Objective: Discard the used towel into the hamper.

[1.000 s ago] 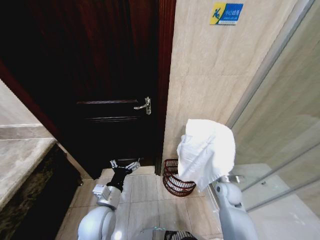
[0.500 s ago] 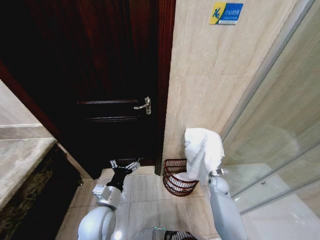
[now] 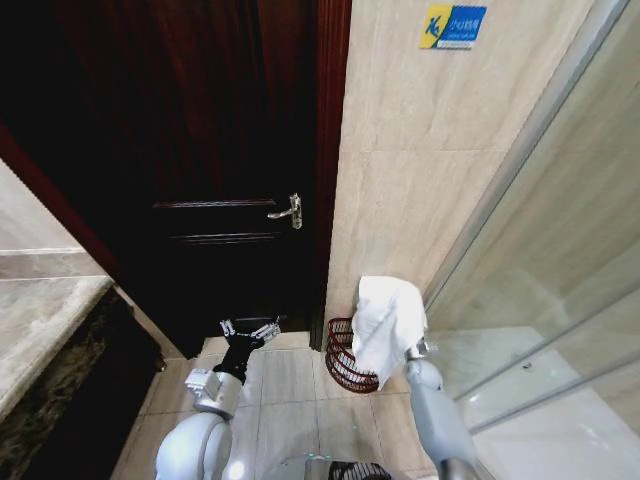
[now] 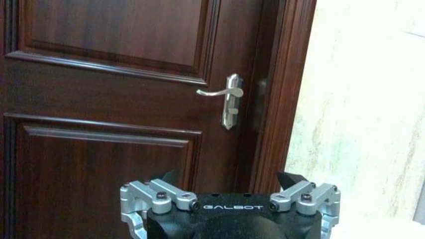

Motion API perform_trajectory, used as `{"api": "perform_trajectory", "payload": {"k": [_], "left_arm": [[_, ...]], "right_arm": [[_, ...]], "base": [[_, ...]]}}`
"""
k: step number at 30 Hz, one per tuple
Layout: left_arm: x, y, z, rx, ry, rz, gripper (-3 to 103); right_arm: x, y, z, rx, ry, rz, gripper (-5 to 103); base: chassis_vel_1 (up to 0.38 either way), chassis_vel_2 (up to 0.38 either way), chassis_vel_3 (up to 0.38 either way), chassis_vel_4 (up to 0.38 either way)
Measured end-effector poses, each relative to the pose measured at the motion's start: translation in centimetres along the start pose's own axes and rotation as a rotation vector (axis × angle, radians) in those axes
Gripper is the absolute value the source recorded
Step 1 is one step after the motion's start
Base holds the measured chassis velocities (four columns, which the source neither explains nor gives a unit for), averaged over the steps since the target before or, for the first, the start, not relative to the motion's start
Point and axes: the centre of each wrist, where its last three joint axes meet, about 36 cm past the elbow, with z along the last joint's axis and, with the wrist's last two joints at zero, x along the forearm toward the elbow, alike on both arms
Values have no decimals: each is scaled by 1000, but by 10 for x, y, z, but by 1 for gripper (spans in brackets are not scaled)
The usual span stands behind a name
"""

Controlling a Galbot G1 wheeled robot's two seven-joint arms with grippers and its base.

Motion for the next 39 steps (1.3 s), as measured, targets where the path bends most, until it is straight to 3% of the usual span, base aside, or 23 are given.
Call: {"api": "perform_trajectory", "payload": {"k": [10, 12, 20, 26, 28, 30, 33, 39], "left_arm": [[0, 0, 0, 0, 0, 0, 100], [0, 0, 0, 0, 0, 0, 100], [0, 0, 0, 0, 0, 0, 100], [0, 0, 0, 0, 0, 0, 100], [0, 0, 0, 0, 0, 0, 100], [0, 0, 0, 0, 0, 0, 100], [0, 0, 0, 0, 0, 0, 100], [0, 0, 0, 0, 0, 0, 100]], "right_arm": [[2, -6, 28, -21, 103, -37, 10], [2, -12, 33, -60, 156, -79, 10], [6, -44, 30, -91, 294, -88, 10], [-6, -48, 24, -94, 385, -107, 10], [-8, -48, 22, -87, 410, -121, 10], [-19, -47, 15, -32, 548, -186, 10], [-16, -48, 10, 22, 664, -242, 10], [-7, -56, 14, 93, 793, -307, 10]], "base": [[0, 0, 0, 0], [0, 0, 0, 0], [0, 0, 0, 0], [0, 0, 0, 0], [0, 0, 0, 0], [0, 0, 0, 0], [0, 0, 0, 0], [0, 0, 0, 0]]}}
